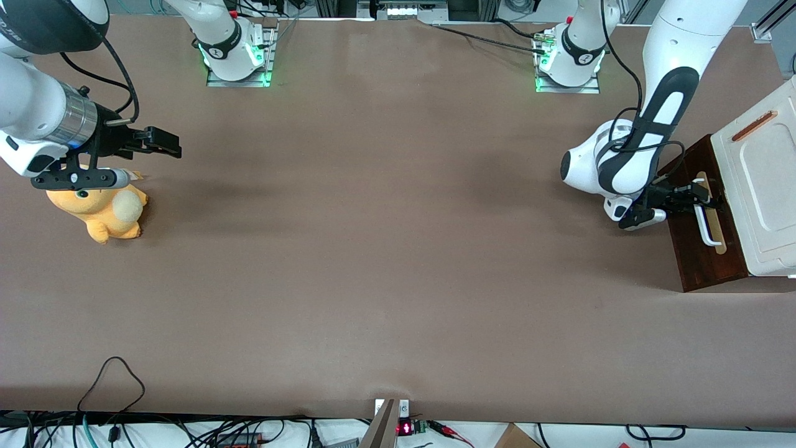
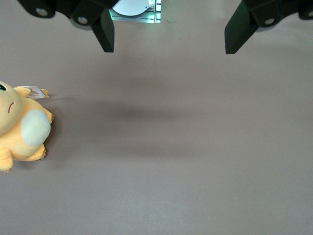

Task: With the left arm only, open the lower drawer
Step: 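Align the open left gripper around the white drawer handle and close, then pull the handle with the left gripper, sliding the drawer out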

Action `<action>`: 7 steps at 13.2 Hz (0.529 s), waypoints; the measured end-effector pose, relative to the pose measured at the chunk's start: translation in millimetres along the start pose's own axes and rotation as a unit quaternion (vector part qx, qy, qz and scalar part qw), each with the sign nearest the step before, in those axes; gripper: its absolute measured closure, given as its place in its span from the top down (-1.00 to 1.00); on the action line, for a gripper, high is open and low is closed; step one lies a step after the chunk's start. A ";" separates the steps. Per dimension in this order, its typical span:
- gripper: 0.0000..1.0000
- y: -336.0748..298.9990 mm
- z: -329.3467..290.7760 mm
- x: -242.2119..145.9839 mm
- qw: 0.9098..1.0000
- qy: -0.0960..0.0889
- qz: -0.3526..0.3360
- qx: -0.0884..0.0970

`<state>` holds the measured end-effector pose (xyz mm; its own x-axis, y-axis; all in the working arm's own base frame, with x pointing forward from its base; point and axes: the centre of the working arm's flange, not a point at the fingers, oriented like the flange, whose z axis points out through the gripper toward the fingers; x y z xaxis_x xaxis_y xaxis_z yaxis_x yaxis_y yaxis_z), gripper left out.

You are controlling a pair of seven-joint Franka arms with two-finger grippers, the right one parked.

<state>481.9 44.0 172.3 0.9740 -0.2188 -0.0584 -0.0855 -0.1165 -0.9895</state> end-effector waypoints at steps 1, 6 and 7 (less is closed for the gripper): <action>-0.15 0.0 0.0 0.1 1.000 0.000 0.000 0.000; -0.63 2.1 -0.6 0.3 1.000 0.001 -0.013 -0.002; -0.63 2.0 -0.6 0.4 1.000 0.001 -0.013 -0.002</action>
<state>482.0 43.1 170.3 0.9755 -0.2179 -0.0314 -0.0602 -0.1269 -0.9901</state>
